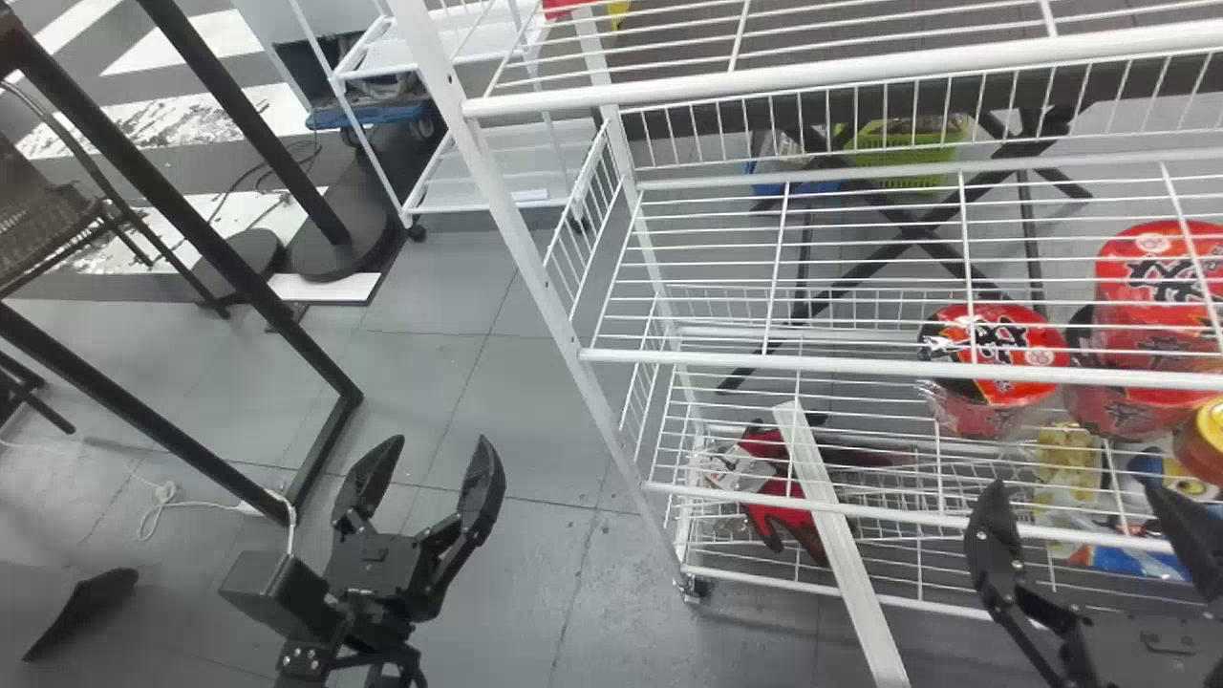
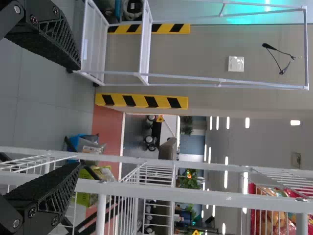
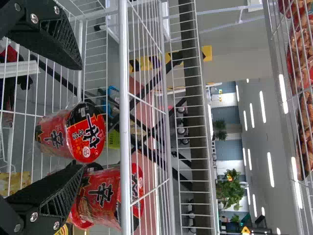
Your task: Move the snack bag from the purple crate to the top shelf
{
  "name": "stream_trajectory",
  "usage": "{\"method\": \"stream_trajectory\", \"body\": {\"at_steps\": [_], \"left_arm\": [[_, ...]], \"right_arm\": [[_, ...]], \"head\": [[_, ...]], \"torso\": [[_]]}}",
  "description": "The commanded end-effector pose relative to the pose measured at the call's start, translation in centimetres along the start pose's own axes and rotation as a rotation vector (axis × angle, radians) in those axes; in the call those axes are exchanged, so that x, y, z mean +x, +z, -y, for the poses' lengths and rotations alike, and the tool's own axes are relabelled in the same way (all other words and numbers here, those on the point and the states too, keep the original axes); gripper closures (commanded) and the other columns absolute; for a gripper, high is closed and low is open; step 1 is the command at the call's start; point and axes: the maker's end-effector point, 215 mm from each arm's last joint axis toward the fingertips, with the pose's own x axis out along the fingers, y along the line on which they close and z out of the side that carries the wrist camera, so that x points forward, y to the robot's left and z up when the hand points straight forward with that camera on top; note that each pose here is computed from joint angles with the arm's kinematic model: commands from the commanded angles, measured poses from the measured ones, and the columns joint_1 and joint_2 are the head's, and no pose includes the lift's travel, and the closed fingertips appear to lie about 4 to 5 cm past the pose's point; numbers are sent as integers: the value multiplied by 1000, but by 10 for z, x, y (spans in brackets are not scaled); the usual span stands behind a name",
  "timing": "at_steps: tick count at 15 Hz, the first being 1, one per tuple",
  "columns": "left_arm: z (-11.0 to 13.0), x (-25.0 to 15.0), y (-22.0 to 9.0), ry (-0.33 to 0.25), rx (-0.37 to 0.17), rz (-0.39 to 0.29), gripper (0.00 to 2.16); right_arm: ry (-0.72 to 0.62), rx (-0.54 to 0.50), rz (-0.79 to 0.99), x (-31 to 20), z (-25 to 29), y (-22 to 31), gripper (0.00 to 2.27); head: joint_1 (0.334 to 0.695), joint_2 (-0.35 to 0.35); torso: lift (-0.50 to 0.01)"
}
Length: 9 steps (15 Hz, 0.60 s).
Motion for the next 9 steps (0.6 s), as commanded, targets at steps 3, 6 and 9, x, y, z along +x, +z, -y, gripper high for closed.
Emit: {"method": "stream_trajectory", "body": {"at_steps": [3, 6, 9], "left_arm": [[-2, 1, -1, 2, 2, -2, 130], [-3, 3, -1, 3, 0, 0, 130], [-4, 4, -1, 4, 0, 0, 130]], "right_arm": [[1, 1, -3, 2, -1, -2, 97], [3, 1, -4, 4, -2, -4, 97], [5, 1, -6, 5, -3, -5, 97]], "head": [[695, 350], [695, 350], [695, 350]], "torso": [[-377], [-389], [-400]]}}
